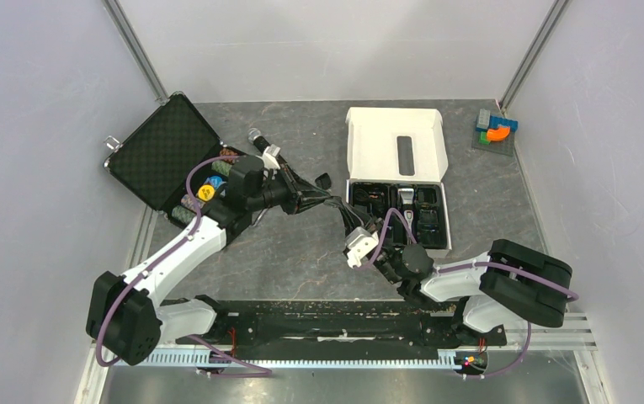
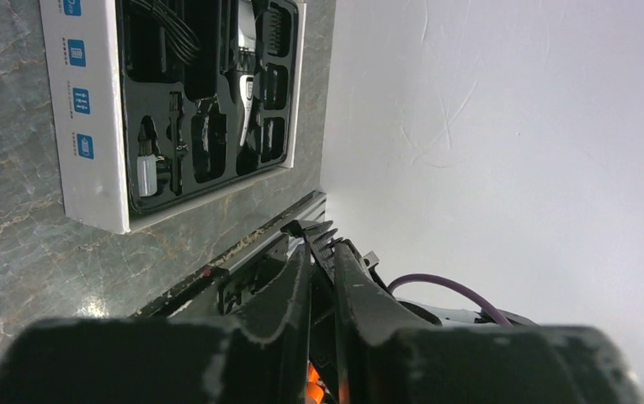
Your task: Sort the hair-cutting tools
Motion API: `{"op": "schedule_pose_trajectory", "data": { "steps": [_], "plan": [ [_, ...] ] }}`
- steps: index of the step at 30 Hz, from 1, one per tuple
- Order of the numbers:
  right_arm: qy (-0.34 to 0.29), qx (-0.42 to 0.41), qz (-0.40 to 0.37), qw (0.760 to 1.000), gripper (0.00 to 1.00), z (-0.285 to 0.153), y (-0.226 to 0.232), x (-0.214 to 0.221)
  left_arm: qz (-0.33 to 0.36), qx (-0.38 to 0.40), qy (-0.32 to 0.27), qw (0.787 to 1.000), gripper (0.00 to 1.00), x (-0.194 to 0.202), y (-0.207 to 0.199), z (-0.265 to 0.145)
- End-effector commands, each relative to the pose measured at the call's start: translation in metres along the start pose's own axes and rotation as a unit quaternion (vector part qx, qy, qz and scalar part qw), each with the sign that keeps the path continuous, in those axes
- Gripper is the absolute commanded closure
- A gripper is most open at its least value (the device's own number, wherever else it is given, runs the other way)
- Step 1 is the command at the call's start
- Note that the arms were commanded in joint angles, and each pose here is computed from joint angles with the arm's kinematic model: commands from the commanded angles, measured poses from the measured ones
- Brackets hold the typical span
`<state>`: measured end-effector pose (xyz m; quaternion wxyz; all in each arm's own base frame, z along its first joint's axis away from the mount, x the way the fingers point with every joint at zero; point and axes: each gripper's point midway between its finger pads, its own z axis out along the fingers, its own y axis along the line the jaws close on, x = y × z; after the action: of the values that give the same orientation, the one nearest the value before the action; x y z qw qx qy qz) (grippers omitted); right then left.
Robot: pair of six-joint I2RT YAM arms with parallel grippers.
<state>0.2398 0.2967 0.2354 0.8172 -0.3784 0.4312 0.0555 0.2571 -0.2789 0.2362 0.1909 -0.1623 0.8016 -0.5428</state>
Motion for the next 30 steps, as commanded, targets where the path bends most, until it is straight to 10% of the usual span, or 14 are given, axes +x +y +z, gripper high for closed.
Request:
{"op": "schedule_pose_trajectory", "data": {
  "steps": [1, 4, 21, 30],
  "plan": [
    [-0.156, 0.133, 0.059, 0.977, 1.0, -0.008, -0.069, -0.075, -0.009, 0.038, 0.012, 0.999, 0.85, 0.003, -0.017, -0.001],
    [-0.156, 0.131, 0.059, 0.977, 0.99, -0.009, -0.068, -0.074, -0.01, 0.044, 0.012, 0.999, 0.97, 0.002, -0.019, -0.001],
    [-0.041, 0.01, 0.158, 0.987, 0.34, -0.011, -0.026, -0.042, 0.062, 0.093, -0.035, 0.993, 0.98, -0.01, -0.039, -0.009],
    [0.092, -0.048, 0.367, 0.924, 0.31, 0.01, -0.029, -0.033, 0.077, 0.122, -0.059, 0.988, 0.98, -0.013, -0.04, -0.012]
  ]
}}
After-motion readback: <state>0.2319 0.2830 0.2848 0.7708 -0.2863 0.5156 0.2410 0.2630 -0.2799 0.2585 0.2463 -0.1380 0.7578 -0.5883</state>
